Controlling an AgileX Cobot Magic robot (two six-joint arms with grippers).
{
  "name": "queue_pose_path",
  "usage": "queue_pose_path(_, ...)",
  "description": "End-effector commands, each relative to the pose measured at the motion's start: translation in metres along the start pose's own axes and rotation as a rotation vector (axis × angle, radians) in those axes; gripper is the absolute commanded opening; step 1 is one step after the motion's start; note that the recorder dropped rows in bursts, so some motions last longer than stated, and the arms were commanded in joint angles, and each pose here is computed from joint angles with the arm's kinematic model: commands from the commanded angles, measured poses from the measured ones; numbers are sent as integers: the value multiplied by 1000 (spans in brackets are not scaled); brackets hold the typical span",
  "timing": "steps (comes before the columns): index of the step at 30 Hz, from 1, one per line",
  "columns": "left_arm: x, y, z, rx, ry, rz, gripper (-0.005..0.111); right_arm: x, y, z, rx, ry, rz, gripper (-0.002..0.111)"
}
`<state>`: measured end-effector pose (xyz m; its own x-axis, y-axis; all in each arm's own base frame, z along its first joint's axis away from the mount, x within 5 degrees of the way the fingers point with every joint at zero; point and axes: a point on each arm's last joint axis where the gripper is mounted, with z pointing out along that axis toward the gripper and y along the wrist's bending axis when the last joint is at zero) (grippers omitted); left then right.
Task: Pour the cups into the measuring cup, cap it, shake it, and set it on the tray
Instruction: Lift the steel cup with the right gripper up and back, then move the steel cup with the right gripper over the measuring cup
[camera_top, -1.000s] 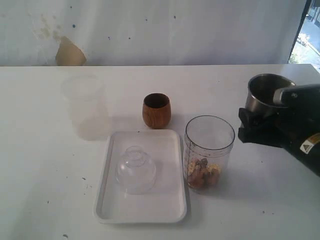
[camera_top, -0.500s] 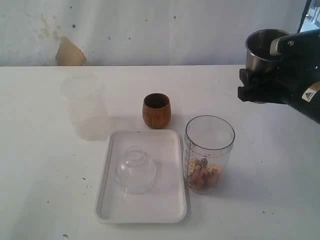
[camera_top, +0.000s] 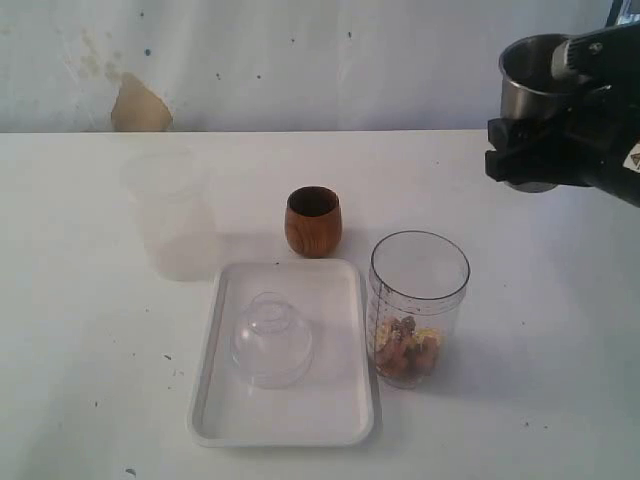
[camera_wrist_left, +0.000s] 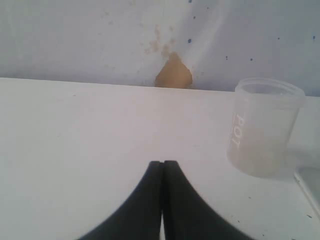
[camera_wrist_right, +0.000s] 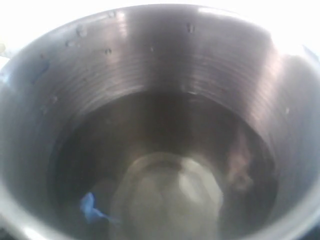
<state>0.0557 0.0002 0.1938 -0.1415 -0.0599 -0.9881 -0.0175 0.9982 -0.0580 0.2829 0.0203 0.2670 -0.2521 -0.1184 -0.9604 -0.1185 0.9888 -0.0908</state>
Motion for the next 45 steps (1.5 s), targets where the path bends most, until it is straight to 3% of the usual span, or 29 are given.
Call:
queue_pose_path(1,2,0,0,0,3,2,0,-15,7,-7,-73,-92,-132,0)
queue_pose_path(18,2,0,0,0,3,2,0,-12,10,-2,-139,-101,5,0)
queue_pose_path(25,2,0,0,0,3,2,0,-10,11,3,-158,-126,12,0)
queue_pose_path(35,2,0,0,0,3,2,0,-3,-15,3,-113,-97,-82,0)
queue_pose_path(45,2,0,0,0,3,2,0,22,-5,-1,-215,-121,-12,0)
